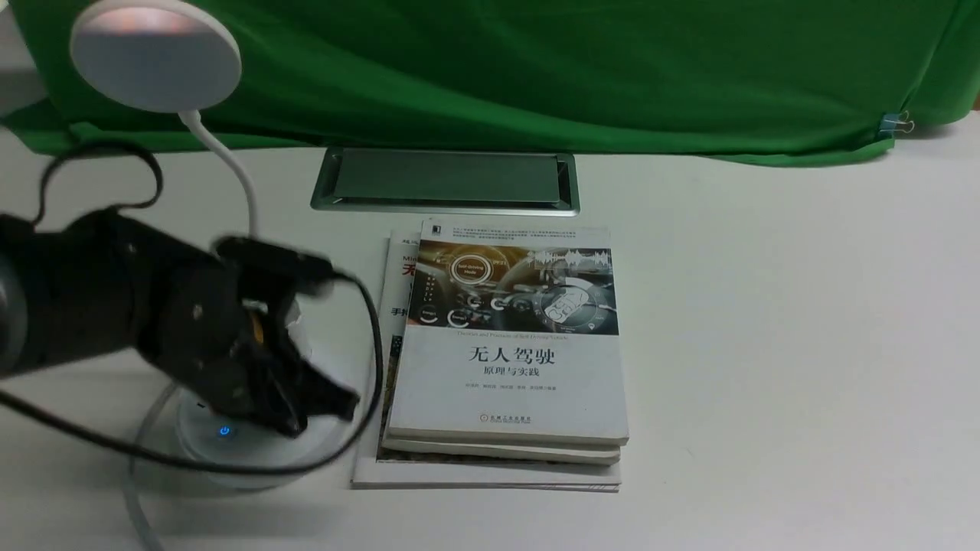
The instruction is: Turn off the desk lamp on the white desktop by hand.
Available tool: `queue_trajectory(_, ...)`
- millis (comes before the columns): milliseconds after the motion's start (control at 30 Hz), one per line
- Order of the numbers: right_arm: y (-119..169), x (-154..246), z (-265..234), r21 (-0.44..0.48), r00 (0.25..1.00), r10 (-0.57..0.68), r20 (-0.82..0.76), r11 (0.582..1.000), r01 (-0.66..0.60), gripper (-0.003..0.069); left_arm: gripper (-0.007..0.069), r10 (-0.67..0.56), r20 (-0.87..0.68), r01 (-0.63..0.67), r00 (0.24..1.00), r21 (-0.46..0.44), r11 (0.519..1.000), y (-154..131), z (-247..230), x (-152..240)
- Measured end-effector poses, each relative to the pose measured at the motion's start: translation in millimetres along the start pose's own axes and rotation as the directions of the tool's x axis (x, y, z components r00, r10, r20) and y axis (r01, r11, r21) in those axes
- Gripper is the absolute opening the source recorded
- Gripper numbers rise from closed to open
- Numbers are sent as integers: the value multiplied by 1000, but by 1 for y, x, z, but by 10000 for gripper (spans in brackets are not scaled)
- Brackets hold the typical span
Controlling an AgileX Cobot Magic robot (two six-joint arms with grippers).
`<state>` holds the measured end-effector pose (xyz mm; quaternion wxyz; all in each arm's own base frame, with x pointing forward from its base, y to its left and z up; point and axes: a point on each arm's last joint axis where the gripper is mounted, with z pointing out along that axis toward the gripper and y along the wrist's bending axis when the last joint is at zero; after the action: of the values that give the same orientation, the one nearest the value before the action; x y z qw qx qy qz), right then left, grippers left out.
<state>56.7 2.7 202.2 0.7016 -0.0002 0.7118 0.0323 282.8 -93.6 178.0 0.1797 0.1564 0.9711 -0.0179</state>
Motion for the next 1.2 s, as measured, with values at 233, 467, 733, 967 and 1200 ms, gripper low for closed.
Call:
queue_trajectory(233, 0, 0, 0, 0, 1000, 0, 0, 1000, 0, 35, 20, -50, 21, 50, 999, 9, 999, 15, -19, 4)
queue_trajectory(467, 0, 0, 0, 0, 1000, 0, 0, 1000, 0, 35, 20, -55, 291, 54, 955, 9, 998, 18, -106, 9)
queue_trajectory(733, 0, 0, 0, 0, 1000, 0, 0, 1000, 0, 35, 20, -107, 599, 51, 793, 110, 993, 5, -176, 80)
queue_trajectory(967, 0, 0, 0, 0, 1000, 0, 0, 1000, 0, 35, 20, -78, 888, 29, 452, 72, 997, 3, -214, 152)
queue_trajectory(1200, 0, 0, 0, 0, 1000, 0, 0, 1000, 0, 35, 20, -42, 970, 19, 241, 38, 999, 2, -238, 191)
